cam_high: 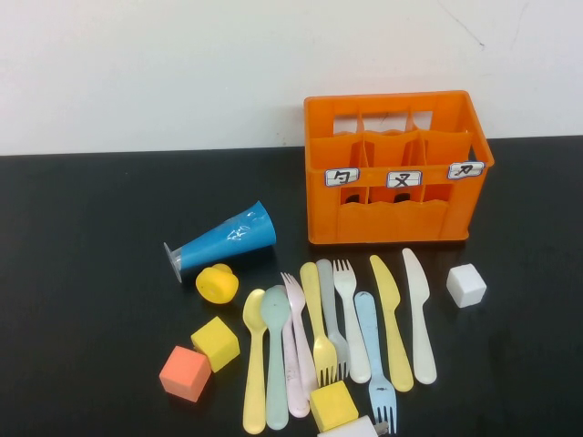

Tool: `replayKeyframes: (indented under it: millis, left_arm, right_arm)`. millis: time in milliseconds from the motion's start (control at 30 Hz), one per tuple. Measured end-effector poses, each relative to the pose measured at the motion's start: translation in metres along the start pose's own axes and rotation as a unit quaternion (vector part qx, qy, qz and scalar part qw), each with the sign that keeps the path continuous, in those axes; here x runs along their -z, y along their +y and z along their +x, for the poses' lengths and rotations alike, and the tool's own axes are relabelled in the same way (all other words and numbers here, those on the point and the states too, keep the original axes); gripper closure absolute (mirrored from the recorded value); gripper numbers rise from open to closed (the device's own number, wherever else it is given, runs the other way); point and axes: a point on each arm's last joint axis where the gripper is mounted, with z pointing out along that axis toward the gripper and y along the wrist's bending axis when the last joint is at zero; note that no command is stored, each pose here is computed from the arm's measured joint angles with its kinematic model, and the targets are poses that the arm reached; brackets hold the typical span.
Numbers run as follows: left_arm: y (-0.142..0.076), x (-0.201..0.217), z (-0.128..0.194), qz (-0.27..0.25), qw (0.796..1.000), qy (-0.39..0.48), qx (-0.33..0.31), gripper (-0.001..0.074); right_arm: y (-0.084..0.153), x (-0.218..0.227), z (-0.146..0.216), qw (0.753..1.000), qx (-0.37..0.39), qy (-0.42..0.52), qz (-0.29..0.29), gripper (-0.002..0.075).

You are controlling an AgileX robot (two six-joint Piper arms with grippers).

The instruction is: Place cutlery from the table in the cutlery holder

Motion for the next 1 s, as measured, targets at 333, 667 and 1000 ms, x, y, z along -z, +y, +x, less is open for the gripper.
replayKeyframes:
  millis: [333,667,1000]
  left_arm:
    - [0.0,0.0,0.0,0.0,1.0,0.0,-0.001,0.0736]
    - [0.0,0.0,0.0,0.0,1.0,0.0,-0.001,0.0736]
    - [0.0,0.0,0.0,0.0,1.0,0.0,-0.001,0.0736]
  right_arm:
    - [0.005,0.011,-0.072,0.962,0.076,0.262,0.029,0.0729]
    - [-0.025,-0.045,-0.116,0.926,0.03,0.377,0.024,0.0729]
    - [-0.011,-0.115,-0.11,0.857,0.108,0.503,0.028,0.0729]
